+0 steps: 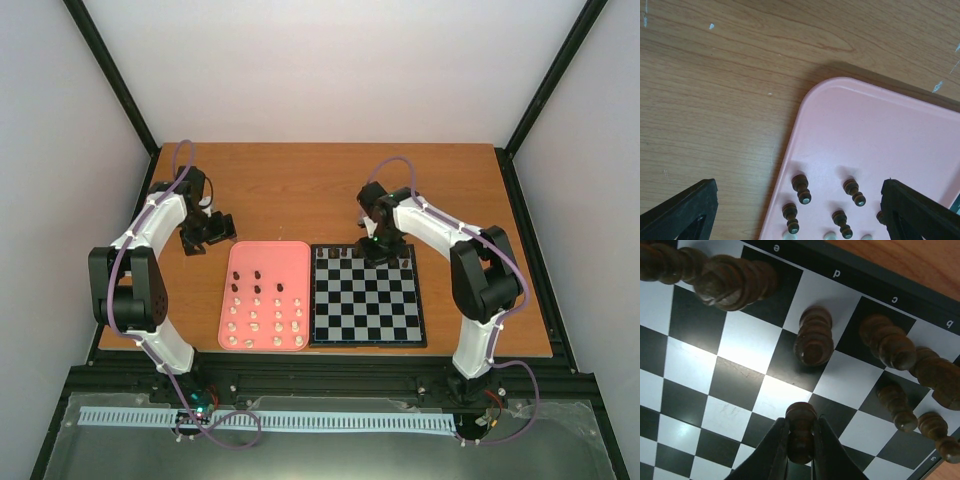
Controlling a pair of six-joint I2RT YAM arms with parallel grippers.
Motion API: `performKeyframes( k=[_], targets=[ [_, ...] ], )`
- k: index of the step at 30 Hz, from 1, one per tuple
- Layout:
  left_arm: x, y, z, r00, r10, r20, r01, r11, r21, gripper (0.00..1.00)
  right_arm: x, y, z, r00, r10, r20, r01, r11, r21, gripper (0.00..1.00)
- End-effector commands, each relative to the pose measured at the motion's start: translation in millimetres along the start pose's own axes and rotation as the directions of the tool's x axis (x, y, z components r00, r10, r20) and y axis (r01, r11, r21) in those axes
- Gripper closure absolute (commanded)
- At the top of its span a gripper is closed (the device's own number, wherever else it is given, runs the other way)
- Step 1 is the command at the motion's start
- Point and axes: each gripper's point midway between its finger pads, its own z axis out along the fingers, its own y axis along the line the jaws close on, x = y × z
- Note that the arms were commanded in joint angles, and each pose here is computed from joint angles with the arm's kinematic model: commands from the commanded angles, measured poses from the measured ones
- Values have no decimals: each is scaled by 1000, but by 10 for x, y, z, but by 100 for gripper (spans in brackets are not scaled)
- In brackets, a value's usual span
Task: Set up the chess pieces on the board
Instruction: Place the chess piece on the chessboard.
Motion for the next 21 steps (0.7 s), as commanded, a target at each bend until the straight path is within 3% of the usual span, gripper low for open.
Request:
performKeyframes(
  k=[1,21],
  targets=[
    [-28,-7,-34,1000,13,14,-13,1000,0,0,-82,-159,-46,999,7,53,-10,999,48,97],
    [-58,0,-8,1000,13,6,-13,1000,-12,0,-142,-321,153,998,32,46,-34,998,61,97]
  ],
)
